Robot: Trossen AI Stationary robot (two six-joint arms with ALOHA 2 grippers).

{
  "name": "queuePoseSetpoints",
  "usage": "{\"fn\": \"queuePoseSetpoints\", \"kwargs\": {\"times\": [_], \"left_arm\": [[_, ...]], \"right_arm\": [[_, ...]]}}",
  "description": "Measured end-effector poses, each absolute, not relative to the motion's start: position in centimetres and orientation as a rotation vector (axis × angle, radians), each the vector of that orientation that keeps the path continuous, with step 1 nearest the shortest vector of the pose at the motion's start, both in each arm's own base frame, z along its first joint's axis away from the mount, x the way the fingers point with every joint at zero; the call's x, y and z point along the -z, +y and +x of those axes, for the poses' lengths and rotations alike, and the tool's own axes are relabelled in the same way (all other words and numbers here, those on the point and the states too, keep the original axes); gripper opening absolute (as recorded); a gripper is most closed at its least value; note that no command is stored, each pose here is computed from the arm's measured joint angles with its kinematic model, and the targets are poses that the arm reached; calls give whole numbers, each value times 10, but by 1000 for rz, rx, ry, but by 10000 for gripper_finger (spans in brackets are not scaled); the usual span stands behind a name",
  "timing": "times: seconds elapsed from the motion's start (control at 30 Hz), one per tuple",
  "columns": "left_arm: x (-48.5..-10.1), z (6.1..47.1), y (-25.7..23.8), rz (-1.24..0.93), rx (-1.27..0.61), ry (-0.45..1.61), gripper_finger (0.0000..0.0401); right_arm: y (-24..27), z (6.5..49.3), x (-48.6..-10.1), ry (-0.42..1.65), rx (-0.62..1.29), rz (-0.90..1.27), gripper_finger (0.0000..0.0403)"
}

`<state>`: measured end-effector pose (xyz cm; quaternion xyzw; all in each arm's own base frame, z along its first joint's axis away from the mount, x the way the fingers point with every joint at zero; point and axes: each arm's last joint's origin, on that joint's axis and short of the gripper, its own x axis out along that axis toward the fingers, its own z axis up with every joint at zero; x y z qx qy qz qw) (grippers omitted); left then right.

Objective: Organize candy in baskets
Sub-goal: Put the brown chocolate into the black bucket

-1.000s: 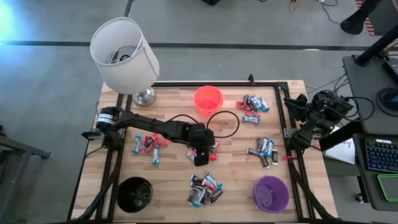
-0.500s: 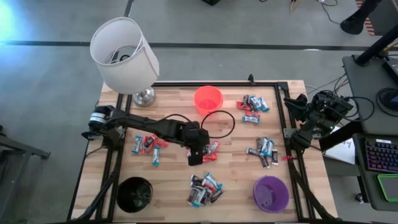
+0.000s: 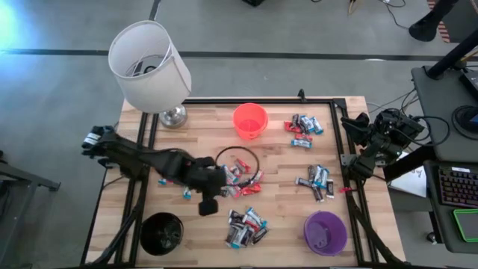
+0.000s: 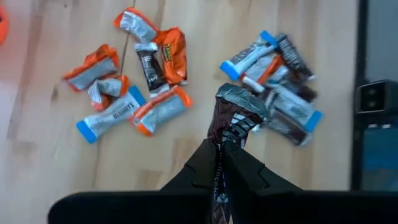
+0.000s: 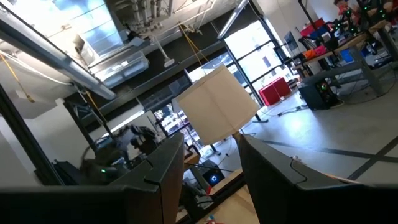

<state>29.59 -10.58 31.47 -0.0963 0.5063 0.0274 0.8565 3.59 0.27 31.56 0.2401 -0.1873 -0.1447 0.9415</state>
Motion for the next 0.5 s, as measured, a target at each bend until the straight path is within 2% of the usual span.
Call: {"fn": "queuePoseSetpoints", "kwargs": {"times": [0.2,0.5], "left_arm": [[-331,257,-131,-267,-140,1052,0],[-332,215,-173,-385,-177,1103,0]], "right_arm": [[3,36,-316,-382,295,492,146],[3,36,-316,-383,294,493,146]]}}
